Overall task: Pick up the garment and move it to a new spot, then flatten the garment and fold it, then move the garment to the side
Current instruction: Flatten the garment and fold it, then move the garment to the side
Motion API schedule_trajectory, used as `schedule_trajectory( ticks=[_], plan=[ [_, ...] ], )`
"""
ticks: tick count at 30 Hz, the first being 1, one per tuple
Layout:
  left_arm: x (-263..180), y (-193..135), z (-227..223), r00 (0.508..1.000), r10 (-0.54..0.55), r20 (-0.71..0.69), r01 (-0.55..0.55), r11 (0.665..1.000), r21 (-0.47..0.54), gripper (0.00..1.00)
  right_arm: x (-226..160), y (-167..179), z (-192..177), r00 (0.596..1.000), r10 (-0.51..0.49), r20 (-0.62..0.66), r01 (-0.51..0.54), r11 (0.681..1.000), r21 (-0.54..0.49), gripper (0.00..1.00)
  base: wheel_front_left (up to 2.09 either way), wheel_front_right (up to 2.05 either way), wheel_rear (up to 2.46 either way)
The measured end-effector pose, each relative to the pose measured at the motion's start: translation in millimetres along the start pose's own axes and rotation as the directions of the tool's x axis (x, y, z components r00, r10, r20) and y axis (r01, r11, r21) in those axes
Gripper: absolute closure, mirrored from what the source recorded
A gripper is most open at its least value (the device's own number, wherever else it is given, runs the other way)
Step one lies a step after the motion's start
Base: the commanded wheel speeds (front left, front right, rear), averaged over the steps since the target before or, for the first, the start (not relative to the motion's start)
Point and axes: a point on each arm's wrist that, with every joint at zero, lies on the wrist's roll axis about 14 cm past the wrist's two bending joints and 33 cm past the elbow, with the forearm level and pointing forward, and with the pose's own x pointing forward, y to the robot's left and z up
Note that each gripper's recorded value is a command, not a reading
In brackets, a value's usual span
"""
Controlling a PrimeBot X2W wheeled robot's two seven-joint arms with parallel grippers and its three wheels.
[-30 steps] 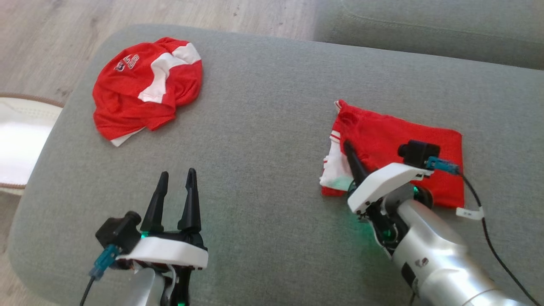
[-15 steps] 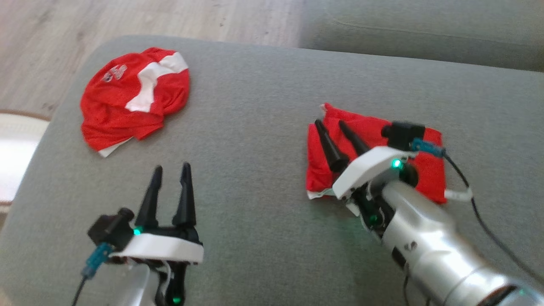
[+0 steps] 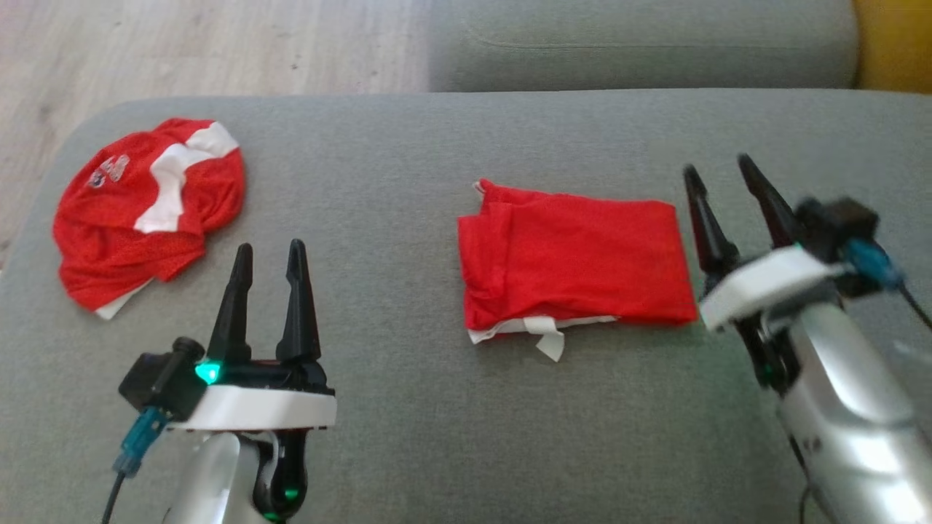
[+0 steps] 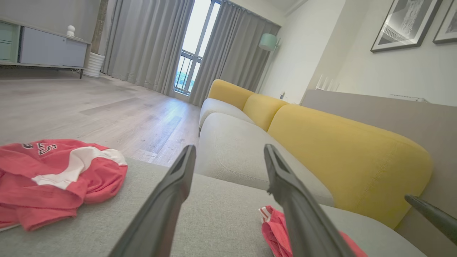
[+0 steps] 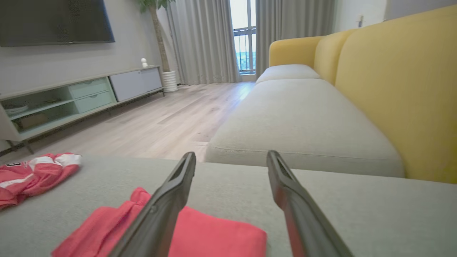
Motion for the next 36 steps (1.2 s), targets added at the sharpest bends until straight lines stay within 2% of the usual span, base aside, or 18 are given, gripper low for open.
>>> schedule_trajectory(
  ticks=[6, 15, 26, 31, 36],
  plan=[
    [3.7, -12.2, -12.1, 0.999, -0.042, -0.032, 0.043, 0.998, 0.035, 0.00, -46.8, -29.3, -11.6, 0.991, -0.127, 0.031, 0.128, 0.992, -0.014, 0.00, 0.00, 0.00, 0.00],
    [-3.0, -8.4, -28.1, 0.996, -0.031, -0.080, 0.037, 0.997, 0.068, 0.00, -82.4, -20.9, -29.8, 0.979, -0.200, 0.025, 0.200, 0.980, 0.007, 0.00, 0.00, 0.00, 0.00],
    [-4.9, -2.0, -32.4, 0.996, -0.011, -0.093, 0.018, 0.997, 0.073, 0.00, -75.7, -21.3, -34.8, 0.977, -0.211, 0.013, 0.211, 0.978, 0.010, 0.00, 0.00, 0.00, 0.00],
    [-4.9, -5.0, -44.3, 0.992, -0.023, -0.127, 0.032, 0.997, 0.066, 0.00, -59.9, -23.1, -52.1, 0.978, -0.202, -0.057, 0.202, 0.979, -0.003, 0.00, 0.00, 0.00, 0.00],
    [1.2, -0.3, -51.9, 0.989, -0.016, -0.149, 0.026, 0.998, 0.062, 0.00, -42.5, -22.7, -78.1, 0.969, -0.192, -0.158, 0.203, 0.978, 0.053, 0.00, 0.00, 0.00, 0.00]
  ],
)
